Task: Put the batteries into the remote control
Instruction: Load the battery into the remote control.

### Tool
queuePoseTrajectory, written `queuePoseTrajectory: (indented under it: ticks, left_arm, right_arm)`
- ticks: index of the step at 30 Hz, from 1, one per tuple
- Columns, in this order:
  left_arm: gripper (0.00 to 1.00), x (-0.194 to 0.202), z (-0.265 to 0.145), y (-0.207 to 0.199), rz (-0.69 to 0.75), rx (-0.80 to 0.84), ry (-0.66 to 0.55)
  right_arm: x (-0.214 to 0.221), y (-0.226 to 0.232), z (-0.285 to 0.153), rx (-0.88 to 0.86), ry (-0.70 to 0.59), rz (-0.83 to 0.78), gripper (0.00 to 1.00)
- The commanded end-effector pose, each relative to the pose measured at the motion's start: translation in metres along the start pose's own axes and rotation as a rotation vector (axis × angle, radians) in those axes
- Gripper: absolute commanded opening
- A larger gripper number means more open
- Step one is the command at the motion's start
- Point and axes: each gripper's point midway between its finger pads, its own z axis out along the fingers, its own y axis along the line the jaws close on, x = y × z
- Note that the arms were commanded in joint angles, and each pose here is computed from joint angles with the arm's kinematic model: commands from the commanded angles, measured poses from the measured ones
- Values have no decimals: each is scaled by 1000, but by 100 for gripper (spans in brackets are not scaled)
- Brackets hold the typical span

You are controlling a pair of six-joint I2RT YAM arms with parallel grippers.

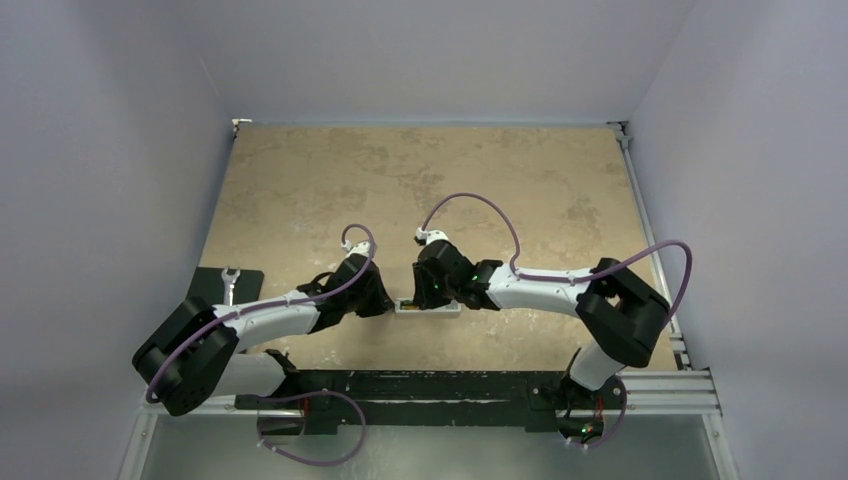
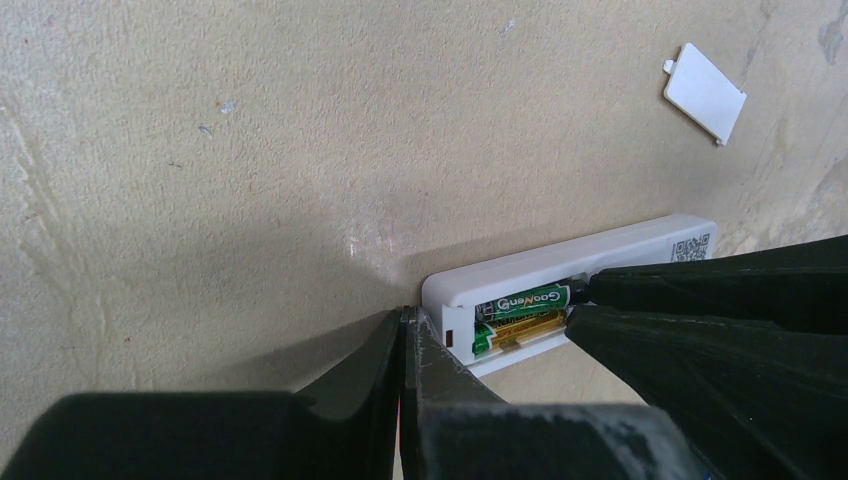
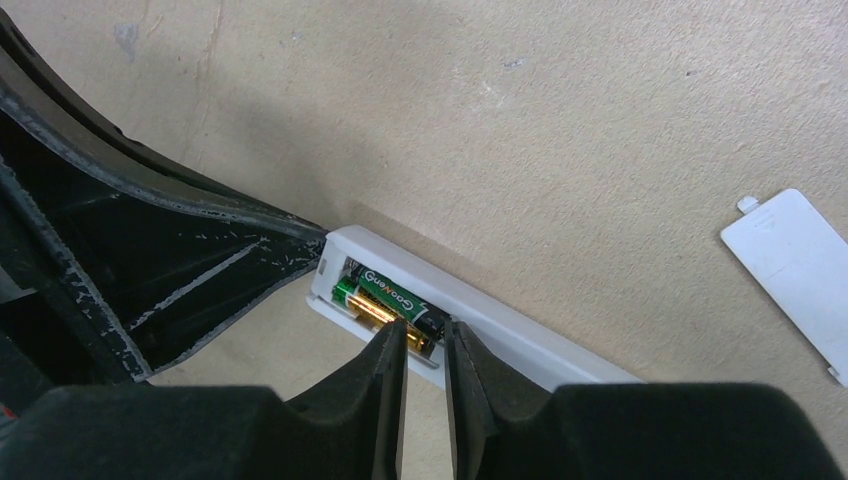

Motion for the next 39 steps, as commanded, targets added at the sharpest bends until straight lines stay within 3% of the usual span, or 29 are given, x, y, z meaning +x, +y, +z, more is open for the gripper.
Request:
queuePoseTrajectory:
  ticks: [1,17,39]
  left_arm:
    - [0,20,1,15,42,-46,72]
    - [0,20,2,14,46,-44,77]
    - [0,19,4,13,49,-41,76]
  right_arm:
    - [-10,6,0,-15,-33,15,26]
    - [-8,3,8,17,-10,-44,17]
    - [14,8,11,162,23,-203,15]
